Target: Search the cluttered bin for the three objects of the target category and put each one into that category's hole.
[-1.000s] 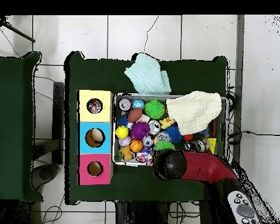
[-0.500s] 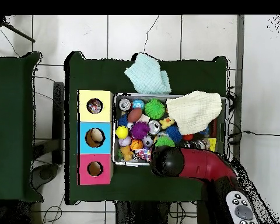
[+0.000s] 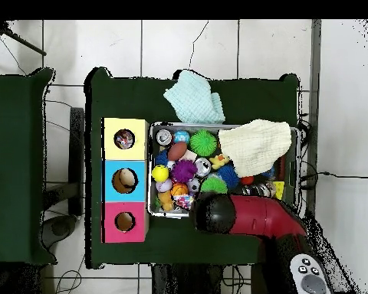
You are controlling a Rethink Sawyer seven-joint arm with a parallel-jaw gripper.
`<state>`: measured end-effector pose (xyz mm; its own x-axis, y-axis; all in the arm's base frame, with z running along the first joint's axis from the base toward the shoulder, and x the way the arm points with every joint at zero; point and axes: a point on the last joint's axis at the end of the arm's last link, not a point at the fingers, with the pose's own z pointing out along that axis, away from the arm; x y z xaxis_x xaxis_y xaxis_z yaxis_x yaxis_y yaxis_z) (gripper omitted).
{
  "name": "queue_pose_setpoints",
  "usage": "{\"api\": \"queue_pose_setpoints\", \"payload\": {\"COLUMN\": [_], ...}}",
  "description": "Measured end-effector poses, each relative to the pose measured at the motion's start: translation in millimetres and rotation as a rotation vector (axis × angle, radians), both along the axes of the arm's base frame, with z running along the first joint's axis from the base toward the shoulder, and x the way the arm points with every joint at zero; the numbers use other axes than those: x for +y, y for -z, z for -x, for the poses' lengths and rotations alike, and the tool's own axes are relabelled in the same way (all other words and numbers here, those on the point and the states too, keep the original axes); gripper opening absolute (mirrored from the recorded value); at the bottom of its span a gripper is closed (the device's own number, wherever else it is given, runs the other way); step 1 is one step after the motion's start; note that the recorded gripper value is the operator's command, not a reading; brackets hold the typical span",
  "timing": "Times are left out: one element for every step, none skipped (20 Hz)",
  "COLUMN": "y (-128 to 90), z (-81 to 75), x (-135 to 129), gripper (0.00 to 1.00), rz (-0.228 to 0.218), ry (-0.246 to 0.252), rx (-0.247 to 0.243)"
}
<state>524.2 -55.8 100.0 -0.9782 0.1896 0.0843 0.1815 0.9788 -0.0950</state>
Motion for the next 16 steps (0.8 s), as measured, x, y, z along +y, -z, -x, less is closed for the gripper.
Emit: {"api": "queue_pose_setpoints", "payload": {"y": [-3, -6, -12, -17, -22, -27, -30, -32, -34, -38, -42, -42, -43, -42, -42, -41], "z": [-1.0, -2.0, -3.4, -4.3, -4.7, -5.1, -5.3, -5.6, -5.8, -6.4, -6.9, -7.1, -7.2, -7.2, -7.2, -6.9], "x": [3, 7, 15, 22, 29, 37, 43, 47, 51, 60, 70, 72, 75, 77, 76, 75], "gripper": [0.00, 0.00, 0.00, 0.00, 0.00, 0.00, 0.00, 0.00, 0.00, 0.00, 0.00, 0.00, 0.00, 0.00, 0.00, 0.00], "rz": [0.001, 0.002, 0.004, 0.007, 0.011, 0.014, 0.016, 0.017, 0.018, 0.019, 0.019, 0.019, 0.018, 0.015, 0.014, 0.013], "ry": [-0.003, -0.006, -0.012, -0.018, -0.026, -0.034, -0.040, -0.043, -0.046, -0.054, -0.062, -0.063, -0.065, -0.060, -0.055, -0.050], "rx": [-0.004, -0.010, -0.018, -0.025, -0.030, -0.035, -0.037, -0.038, -0.039, -0.041, -0.043, -0.044, -0.044, -0.042, -0.041, -0.039]}}
